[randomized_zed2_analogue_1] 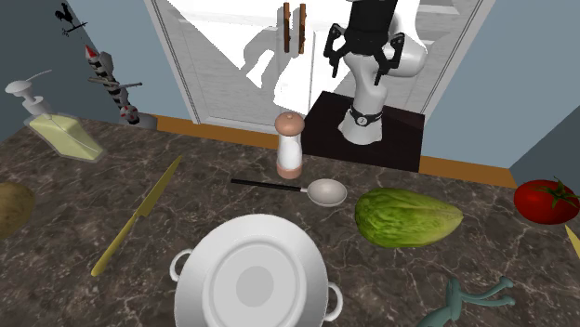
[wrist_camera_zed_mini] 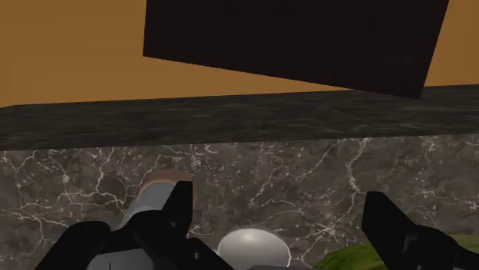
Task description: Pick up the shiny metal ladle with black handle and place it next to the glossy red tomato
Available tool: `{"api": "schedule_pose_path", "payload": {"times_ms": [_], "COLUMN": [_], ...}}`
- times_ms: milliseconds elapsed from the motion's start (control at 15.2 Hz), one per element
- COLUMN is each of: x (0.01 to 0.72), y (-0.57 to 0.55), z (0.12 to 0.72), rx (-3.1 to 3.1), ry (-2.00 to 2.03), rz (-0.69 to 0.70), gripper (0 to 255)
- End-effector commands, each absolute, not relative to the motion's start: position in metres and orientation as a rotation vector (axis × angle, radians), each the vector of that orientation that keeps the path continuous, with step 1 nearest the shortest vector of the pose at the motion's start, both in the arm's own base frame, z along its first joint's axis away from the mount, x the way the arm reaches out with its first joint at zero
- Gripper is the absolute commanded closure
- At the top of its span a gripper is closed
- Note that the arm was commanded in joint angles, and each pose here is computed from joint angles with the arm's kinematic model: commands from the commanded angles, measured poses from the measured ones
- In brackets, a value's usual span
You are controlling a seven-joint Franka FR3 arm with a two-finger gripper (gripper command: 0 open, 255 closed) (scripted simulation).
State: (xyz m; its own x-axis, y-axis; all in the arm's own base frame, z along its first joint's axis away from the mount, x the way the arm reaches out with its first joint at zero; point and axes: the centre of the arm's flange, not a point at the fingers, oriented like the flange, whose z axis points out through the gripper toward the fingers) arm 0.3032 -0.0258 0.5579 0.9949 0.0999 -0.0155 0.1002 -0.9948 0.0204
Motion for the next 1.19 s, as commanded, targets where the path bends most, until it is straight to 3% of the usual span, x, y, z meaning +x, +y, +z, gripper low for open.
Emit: {"api": "schedule_pose_path", "payload": {"times_ms": [0,1122], "x": [0.303,0.469], "y": [-0.026,-0.069], "z": [0.558,0.416], "rx": [3.116,2.759], "ry": [0.156,-1.610], "rz": [-0.023,-0.102], "gripper": [0,0]}}
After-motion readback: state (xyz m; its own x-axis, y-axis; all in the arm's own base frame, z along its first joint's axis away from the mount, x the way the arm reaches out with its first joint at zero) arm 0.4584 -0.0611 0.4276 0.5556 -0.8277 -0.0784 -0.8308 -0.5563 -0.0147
